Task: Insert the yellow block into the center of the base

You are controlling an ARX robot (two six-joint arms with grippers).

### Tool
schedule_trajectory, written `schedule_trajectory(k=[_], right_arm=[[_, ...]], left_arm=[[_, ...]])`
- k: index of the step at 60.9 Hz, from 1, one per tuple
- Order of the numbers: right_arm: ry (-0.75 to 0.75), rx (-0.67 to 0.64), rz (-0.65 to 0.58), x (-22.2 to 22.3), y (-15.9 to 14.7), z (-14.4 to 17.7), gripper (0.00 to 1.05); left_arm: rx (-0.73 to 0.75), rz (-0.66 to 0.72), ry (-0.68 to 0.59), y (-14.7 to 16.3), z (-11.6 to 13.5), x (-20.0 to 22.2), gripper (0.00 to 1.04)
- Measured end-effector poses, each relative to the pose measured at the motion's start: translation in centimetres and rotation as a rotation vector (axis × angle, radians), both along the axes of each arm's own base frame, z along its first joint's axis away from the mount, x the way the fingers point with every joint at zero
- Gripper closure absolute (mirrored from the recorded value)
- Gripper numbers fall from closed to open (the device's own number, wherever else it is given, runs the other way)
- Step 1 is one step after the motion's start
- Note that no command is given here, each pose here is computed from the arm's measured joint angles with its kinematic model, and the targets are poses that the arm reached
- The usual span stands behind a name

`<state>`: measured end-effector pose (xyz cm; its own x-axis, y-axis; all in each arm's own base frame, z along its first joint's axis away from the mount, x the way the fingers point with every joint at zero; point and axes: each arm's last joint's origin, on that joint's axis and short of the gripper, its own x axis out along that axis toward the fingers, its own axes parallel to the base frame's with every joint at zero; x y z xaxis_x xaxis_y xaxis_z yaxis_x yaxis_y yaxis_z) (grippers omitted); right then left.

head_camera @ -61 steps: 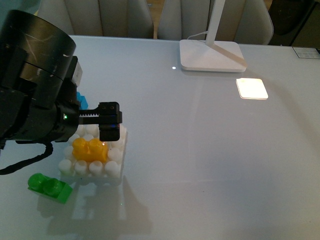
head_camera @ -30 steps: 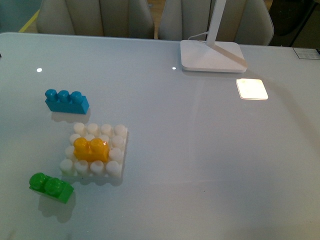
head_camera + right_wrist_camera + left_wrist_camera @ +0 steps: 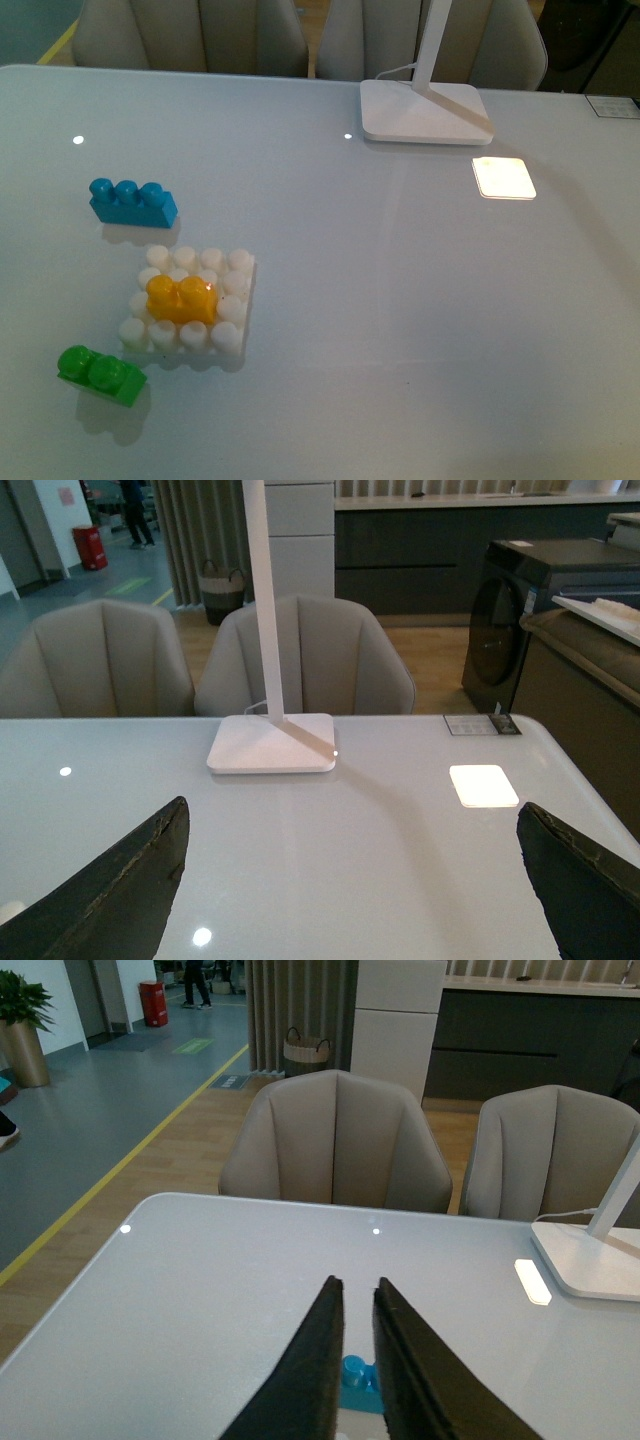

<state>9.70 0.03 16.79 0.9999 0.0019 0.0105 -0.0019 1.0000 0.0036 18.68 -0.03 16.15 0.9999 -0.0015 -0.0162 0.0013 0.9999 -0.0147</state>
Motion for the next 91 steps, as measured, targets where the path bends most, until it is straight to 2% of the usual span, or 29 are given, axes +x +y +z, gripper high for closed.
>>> schedule_trajectory(k=[3,40,91], right_arm=[[0.000,0.000,0.000,0.0,0.0,0.0,0.09],[0.000,0.000,0.000,0.0,0.0,0.0,0.09],[0.000,0.000,0.000,0.0,0.0,0.0,0.09]], left_arm=[[0.000,0.000,-0.005,0.0,0.1,-0.5,1.02],[0.004,0.000,-0.013,0.0,0.5,-5.1,1.02],[0.004,0.000,-0.029,0.0,0.9,-7.6,1.02]])
